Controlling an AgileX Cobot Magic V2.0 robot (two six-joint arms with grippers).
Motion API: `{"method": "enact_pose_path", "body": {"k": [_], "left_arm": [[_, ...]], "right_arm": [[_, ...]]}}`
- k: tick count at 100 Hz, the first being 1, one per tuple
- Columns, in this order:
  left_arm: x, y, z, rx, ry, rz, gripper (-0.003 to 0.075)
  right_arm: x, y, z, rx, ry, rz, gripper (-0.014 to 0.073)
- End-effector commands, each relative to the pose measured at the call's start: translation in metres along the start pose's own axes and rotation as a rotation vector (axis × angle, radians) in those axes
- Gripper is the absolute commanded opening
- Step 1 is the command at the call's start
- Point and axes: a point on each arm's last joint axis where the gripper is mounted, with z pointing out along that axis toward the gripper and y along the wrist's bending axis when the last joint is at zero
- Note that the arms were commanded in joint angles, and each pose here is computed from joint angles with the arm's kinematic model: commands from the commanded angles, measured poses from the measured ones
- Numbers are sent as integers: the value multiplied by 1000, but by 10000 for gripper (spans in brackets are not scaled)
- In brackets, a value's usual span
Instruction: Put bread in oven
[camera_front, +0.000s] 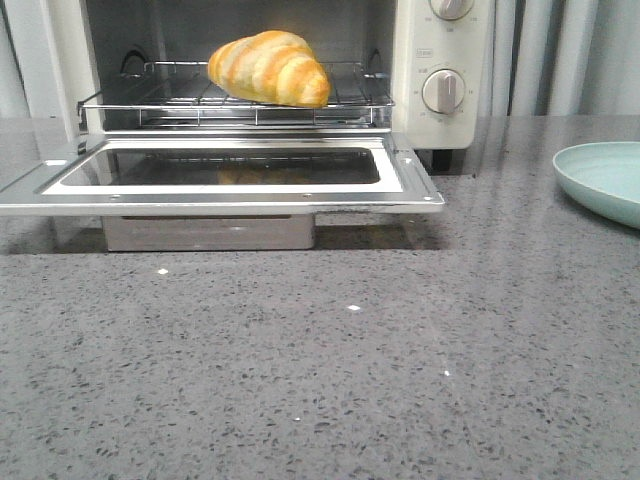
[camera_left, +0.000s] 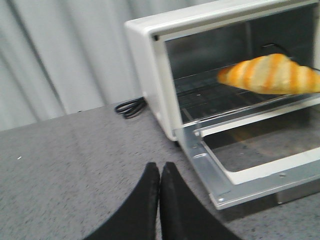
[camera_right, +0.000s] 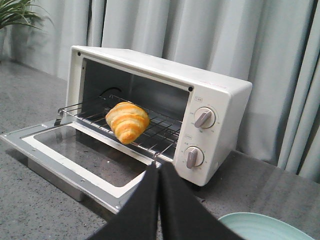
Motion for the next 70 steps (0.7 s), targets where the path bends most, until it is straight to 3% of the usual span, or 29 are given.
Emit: {"method": "enact_pose_path", "body": {"k": [1,16,32,70], "left_arm": [[11,4,-5,-84,-106,-58,-21],[50,-1,-12,-112,-70,-131,-21],[85,-5,-10,-143,132,-222,-21],[85,-4,-10,-166,130,-235,-21]], "right_arm": [[-14,-5,-1,39,-93,-4,-48],[-14,-5,-1,39,-93,-4,-48],[-14,-5,-1,39,-93,-4,-48],[-14,-5,-1,39,-93,-4,-48]]}}
